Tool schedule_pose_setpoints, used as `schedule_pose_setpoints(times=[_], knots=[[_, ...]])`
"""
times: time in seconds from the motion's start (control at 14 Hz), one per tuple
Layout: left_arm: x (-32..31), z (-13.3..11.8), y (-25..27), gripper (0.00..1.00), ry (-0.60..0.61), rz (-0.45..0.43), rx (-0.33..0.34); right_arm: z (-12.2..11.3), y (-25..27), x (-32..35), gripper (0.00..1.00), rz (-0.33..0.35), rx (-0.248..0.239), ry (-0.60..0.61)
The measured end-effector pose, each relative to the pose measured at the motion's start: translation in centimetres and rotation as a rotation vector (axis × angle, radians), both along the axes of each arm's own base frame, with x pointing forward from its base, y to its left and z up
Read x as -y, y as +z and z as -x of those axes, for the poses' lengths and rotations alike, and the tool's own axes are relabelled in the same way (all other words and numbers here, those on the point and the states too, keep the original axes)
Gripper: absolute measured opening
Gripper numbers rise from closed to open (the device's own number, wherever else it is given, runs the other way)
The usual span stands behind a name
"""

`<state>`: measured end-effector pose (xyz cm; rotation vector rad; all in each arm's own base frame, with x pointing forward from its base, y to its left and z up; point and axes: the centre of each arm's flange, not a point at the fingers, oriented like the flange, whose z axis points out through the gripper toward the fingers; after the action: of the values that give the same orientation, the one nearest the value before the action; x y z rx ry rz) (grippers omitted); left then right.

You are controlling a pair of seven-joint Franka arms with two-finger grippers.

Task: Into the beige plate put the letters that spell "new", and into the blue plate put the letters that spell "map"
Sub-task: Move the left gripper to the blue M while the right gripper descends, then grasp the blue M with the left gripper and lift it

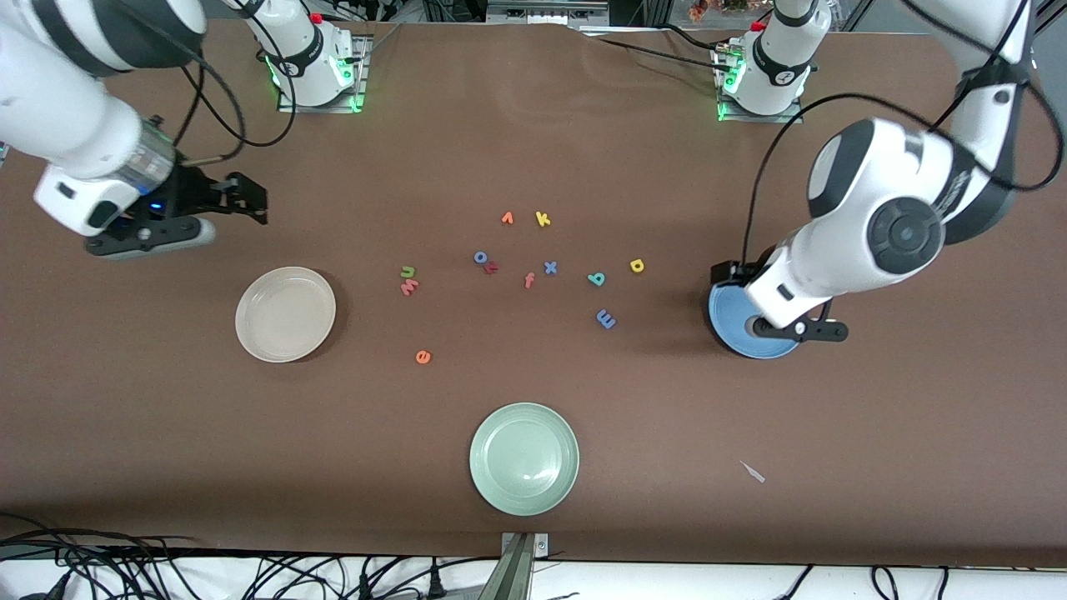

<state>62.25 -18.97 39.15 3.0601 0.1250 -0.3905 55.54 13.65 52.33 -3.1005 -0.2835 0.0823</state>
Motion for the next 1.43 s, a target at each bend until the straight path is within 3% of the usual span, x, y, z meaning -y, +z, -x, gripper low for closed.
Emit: schedule_pose_setpoints(times=[0.36, 0.5, 0.86, 1.07, 1.29, 1.43], knots=[[9.6, 0.3, -10.3, 1.00, 0.303, -0.051, 0.028, 2.3, -5.9, -6.6, 1.00, -0.013, 0.038, 0.010], [12.7, 1.5, -13.7, 1.00, 0.388, -0.078, 0.013, 3.8, -9.3, -9.0, 1.00, -0.023, 0.056, 0.012], [16.5, 2.2, -17.4, 1.00, 0.617, -0.067, 0.063, 6.5, -15.8, -13.5, 1.00, 0.002, 0.064, 0.027], [18.1, 3.3, -20.1, 1.00, 0.630, -0.084, 0.055, 7.8, -19.9, -15.8, 1.00, 0.078, 0.110, 0.036], [18.8, 4.2, -21.6, 0.96, 0.581, -0.121, 0.076, 7.3, -22.8, -16.2, 1.00, 0.057, 0.129, 0.046], [18.8, 4.2, -21.9, 0.78, 0.564, -0.136, 0.090, 6.9, -24.6, -16.3, 1.00, 0.031, 0.136, 0.050]])
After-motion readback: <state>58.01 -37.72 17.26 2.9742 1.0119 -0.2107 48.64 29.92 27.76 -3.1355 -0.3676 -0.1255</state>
